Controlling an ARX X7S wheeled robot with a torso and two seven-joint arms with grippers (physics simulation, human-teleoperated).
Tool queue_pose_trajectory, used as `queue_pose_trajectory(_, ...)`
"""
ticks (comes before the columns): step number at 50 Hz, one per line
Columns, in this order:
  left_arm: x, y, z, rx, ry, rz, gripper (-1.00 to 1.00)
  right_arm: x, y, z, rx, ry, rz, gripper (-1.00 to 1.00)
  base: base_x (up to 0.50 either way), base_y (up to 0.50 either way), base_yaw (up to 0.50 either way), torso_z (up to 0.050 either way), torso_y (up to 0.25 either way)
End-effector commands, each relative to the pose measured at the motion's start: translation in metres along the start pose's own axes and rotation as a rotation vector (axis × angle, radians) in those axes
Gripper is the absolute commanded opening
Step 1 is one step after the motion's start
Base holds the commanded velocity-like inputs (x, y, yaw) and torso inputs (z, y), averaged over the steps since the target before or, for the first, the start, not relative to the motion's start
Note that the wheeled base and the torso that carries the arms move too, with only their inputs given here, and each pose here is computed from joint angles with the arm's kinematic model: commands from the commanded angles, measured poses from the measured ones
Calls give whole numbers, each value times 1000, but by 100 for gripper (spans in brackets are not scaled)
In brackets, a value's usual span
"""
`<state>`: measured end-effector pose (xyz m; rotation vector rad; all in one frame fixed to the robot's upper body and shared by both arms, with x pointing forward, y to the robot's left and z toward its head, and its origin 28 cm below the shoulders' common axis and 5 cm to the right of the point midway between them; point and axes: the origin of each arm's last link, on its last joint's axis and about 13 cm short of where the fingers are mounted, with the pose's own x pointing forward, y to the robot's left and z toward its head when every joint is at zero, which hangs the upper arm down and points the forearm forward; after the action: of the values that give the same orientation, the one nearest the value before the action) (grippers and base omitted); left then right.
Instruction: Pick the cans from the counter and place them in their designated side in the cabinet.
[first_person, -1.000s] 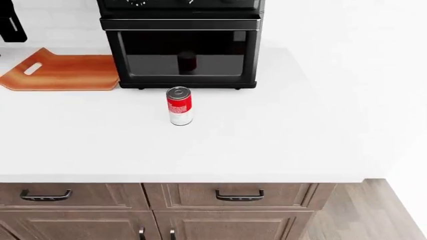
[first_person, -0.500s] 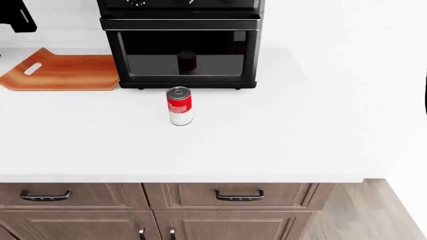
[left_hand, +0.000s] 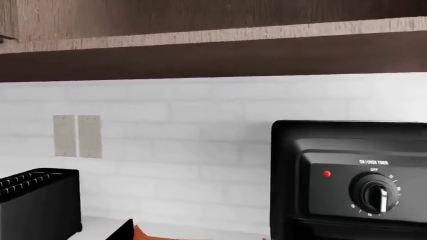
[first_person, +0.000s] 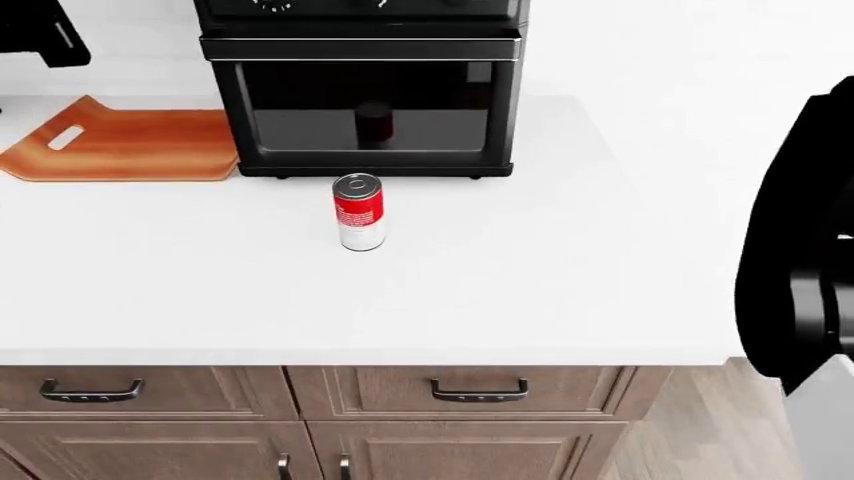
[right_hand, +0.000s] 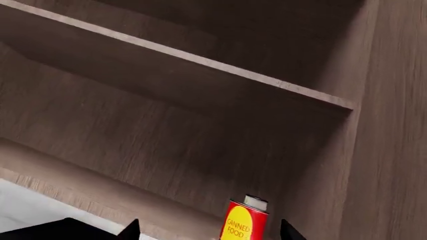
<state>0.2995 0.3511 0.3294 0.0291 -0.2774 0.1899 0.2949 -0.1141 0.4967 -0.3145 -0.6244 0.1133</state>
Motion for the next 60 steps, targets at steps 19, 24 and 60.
queue_pose_trajectory(19,-54,-38,-33,-121,-183,-66,100,-93,31,-96,84,59,-72,100,0,0,0,0,0)
queue_pose_trajectory(24,-63,-40,-43,-136,-199,-51,100,-106,40,-115,132,92,-83,100,0,0,0,0,0)
queue_pose_trajectory(60,-76,-51,-123,-76,-26,-26,100,-197,95,-215,270,385,-124,100,0,0,0,0,0)
